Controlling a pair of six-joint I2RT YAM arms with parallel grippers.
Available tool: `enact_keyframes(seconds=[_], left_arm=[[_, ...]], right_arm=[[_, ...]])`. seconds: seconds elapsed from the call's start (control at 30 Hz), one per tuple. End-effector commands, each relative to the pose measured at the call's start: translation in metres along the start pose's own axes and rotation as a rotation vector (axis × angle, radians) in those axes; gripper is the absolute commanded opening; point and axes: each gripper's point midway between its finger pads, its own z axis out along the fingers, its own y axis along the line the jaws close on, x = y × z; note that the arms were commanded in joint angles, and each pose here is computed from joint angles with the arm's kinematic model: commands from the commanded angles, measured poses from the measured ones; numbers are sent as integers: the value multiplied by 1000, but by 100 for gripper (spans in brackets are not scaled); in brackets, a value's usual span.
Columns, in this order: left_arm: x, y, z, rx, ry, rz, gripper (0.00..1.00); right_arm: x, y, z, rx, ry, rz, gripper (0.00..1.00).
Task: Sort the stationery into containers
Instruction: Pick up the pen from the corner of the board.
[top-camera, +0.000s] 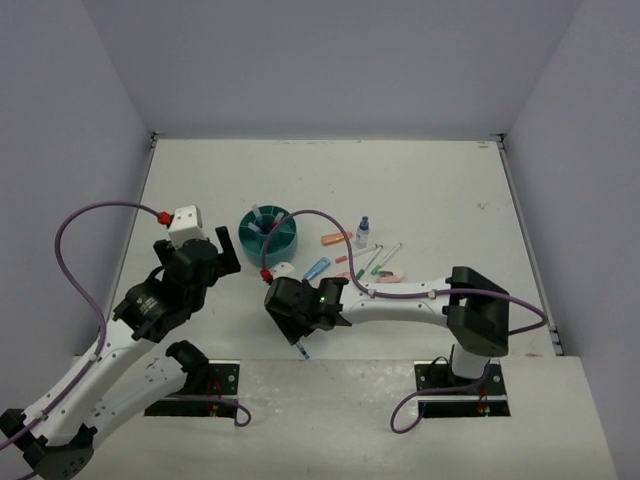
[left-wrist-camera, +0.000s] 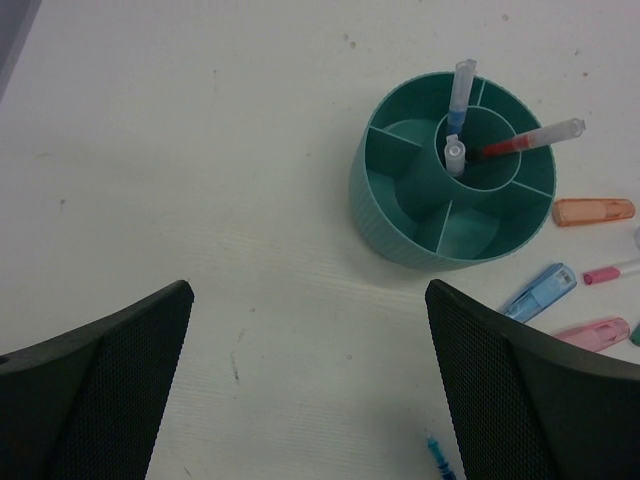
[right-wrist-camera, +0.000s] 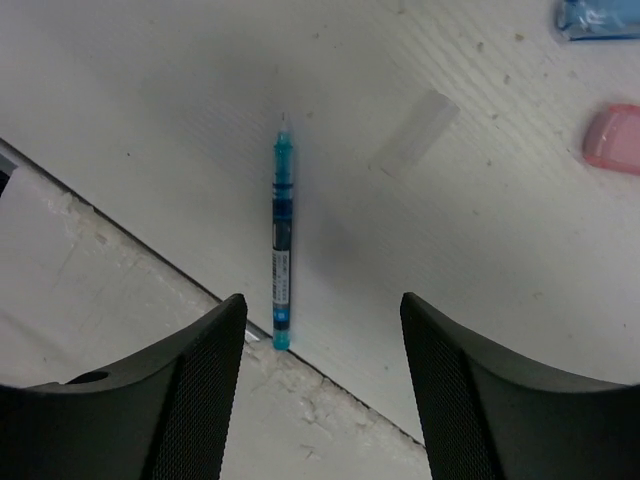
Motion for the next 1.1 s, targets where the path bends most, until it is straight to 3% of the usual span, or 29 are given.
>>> enact_keyframes(seconds=[0.0,0.2,0.47,0.73,0.8,0.93,1.07], left_arm=[[-16,-1,-9,45,-68,-34,100],[-26,13,-17,8,-112,-87,100],[-25,9,-17,31,-109,-83,100],[-25,10,-17,25,-110,-82,100],[-25,10,-17,20,-112,-85,100],[-28,8,-19,32,-110,-93,100],[-32,-22,-24,164,-68,-124,100]], right_arm=[[7,7,6,-11,59,9,60],[16,17,26,-20,121,3,46],[24,21,44,-9,172,3,33],[27,22,47,9,205,-4,6],[21,25,40,-6,188,-4,0],[-10,33,-2,-88,76,1,0],[-39,-17,-70,-73,-123,109,0]])
